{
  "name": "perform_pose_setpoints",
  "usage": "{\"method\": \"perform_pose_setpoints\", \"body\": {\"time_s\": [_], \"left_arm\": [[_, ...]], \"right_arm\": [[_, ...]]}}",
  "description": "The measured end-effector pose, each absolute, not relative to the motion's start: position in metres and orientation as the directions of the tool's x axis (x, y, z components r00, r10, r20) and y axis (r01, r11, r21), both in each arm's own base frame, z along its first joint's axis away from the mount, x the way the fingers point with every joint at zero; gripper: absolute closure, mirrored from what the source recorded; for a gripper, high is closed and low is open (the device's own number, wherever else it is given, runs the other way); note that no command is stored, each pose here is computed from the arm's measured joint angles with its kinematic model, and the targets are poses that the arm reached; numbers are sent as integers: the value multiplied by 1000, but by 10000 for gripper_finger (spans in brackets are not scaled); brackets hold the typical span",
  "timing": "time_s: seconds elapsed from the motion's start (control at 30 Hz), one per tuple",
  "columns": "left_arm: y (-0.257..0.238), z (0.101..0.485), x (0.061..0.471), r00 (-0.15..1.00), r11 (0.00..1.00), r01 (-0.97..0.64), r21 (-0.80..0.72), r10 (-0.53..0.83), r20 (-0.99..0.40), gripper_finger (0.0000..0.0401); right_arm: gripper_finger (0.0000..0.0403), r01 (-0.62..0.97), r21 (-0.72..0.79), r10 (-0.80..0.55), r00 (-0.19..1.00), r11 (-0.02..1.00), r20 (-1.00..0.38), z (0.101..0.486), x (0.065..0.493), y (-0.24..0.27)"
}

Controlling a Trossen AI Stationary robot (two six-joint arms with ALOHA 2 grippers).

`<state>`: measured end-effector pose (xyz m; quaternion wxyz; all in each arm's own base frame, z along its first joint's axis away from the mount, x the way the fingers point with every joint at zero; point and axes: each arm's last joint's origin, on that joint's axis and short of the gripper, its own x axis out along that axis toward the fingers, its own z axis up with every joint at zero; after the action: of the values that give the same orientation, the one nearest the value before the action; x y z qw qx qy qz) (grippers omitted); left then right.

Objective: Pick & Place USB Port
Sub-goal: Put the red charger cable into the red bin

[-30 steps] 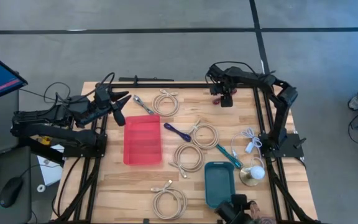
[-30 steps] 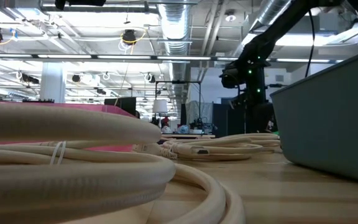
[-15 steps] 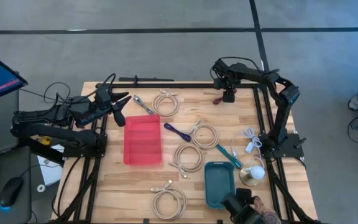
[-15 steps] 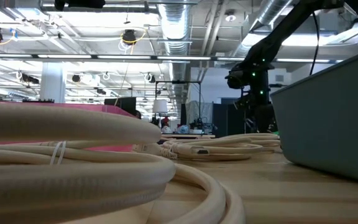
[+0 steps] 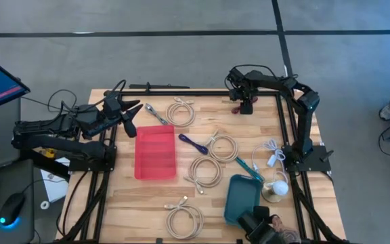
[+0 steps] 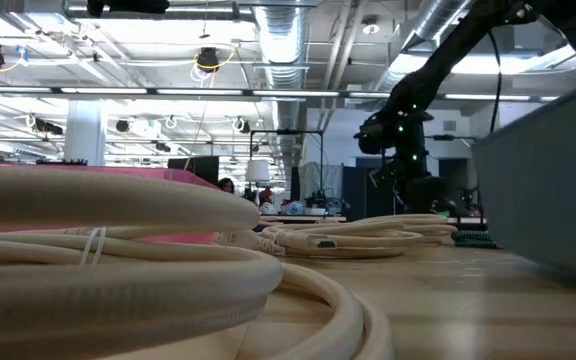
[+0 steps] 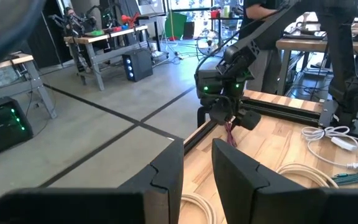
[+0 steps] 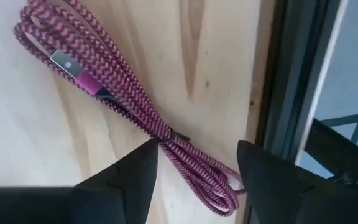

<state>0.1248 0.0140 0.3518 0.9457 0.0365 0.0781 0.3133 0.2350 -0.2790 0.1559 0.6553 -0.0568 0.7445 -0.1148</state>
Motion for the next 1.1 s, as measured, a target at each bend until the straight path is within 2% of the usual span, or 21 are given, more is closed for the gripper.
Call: {"method": "perform_pose_setpoints", "body": {"time_s": [0.1,0.3,0.53,0.73,1.1], "left_arm": [[14,352,125,791,801,-587,118,598,-125,316],[14,352,125,791,801,-587,118,599,-125,316],[14,352,125,791,801,-587,118,599,-125,316],[14,352,125,791,801,-587,118,599,-125,316],[14,352,125,791,801,-587,118,599,-125,316]], "right_arm": [[218,69,-242,-230,-141,968,-963,157,234,-279],[306,84,-218,-205,-145,972,-968,157,231,-279],[390,81,-217,-201,-168,973,-965,157,229,-279],[401,71,-165,-145,-222,984,-964,162,225,-275],[400,89,-130,-106,-238,987,-965,180,224,-278]]}}
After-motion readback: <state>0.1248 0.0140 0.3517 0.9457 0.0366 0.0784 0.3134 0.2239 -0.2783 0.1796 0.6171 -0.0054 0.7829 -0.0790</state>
